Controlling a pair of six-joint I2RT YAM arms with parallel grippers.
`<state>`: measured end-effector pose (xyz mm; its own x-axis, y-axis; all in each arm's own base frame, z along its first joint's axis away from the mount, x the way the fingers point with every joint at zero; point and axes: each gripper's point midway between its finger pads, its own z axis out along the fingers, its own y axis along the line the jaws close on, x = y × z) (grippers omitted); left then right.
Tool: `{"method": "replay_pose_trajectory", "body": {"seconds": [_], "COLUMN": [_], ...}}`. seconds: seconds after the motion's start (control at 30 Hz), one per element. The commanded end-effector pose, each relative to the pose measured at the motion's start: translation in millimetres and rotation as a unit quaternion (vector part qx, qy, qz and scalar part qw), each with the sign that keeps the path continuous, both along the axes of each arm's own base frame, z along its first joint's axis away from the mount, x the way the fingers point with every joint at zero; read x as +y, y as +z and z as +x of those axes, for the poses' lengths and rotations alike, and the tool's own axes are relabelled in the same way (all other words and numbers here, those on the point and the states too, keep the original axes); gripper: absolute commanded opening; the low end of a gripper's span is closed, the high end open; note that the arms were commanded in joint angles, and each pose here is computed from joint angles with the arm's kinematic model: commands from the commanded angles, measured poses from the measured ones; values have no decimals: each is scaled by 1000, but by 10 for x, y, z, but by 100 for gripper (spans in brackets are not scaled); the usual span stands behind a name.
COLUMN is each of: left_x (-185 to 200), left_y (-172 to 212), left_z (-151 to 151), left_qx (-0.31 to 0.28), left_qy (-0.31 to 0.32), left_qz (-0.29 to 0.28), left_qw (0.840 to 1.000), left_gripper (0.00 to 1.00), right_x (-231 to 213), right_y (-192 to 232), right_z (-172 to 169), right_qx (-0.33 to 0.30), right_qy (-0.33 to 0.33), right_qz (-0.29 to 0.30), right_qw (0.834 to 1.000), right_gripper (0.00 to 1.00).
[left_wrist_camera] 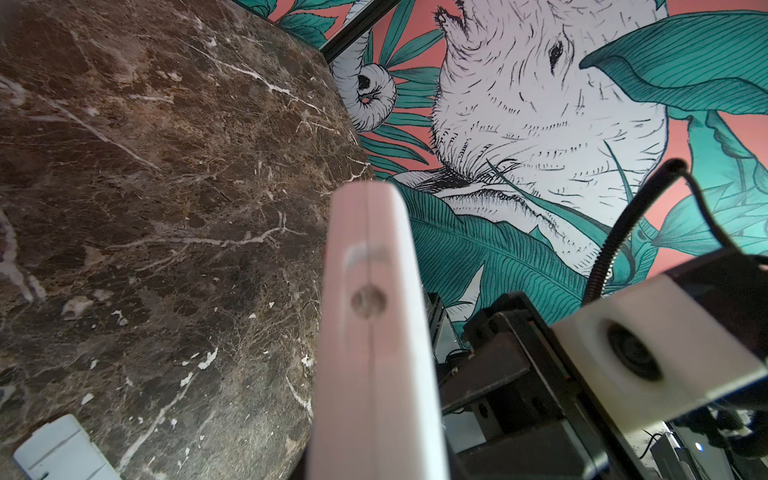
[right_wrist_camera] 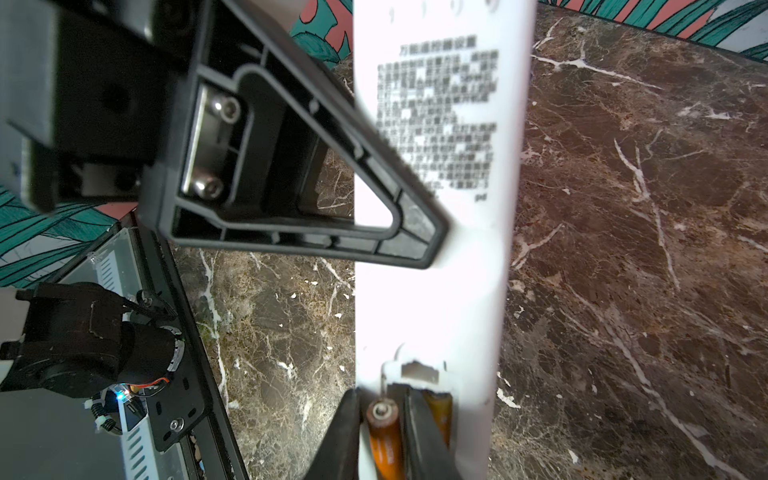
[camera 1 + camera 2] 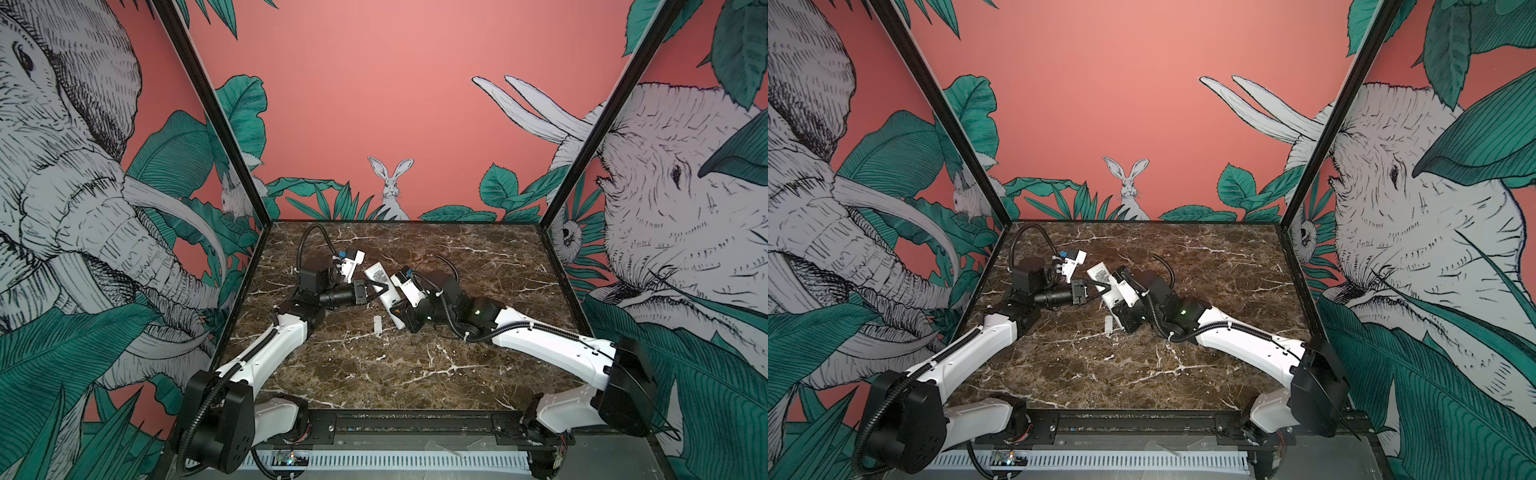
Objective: Load the batteries into the remote control
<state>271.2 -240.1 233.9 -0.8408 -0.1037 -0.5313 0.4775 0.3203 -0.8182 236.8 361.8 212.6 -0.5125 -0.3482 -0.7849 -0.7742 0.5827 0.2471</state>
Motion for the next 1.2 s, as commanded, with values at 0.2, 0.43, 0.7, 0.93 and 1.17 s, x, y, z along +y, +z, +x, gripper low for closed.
{"method": "replay_pose_trajectory", "body": {"seconds": [0.2, 0.43, 0.7, 0.93, 1.17], "left_x": [-52, -38, -36, -43, -54], "left_y": [269, 215, 166, 194, 285], "left_z": [-108, -114, -97, -95, -107], "left_qx": [-33, -32, -28, -15, 1], "left_qy": [-28, -24, -23, -31, -42], "left_qz": [-22, -15, -11, -36, -67], "left_qw": [999, 999, 999, 999, 997], "left_gripper": [0, 0, 0, 0, 0], "right_x": [-89, -113, -130, -175, -173], "right_y": [52, 68, 186, 352, 571], "right_z": [114, 105, 96, 126, 141], "right_qx": [-11, -9, -18, -42, -73], "right_qy": [-24, -26, -27, -37, -33], "right_qz": [-7, -8, 9, 47, 99], "right_qw": [1000, 1000, 999, 997, 992], "right_gripper": [25, 18, 14, 13, 13]}}
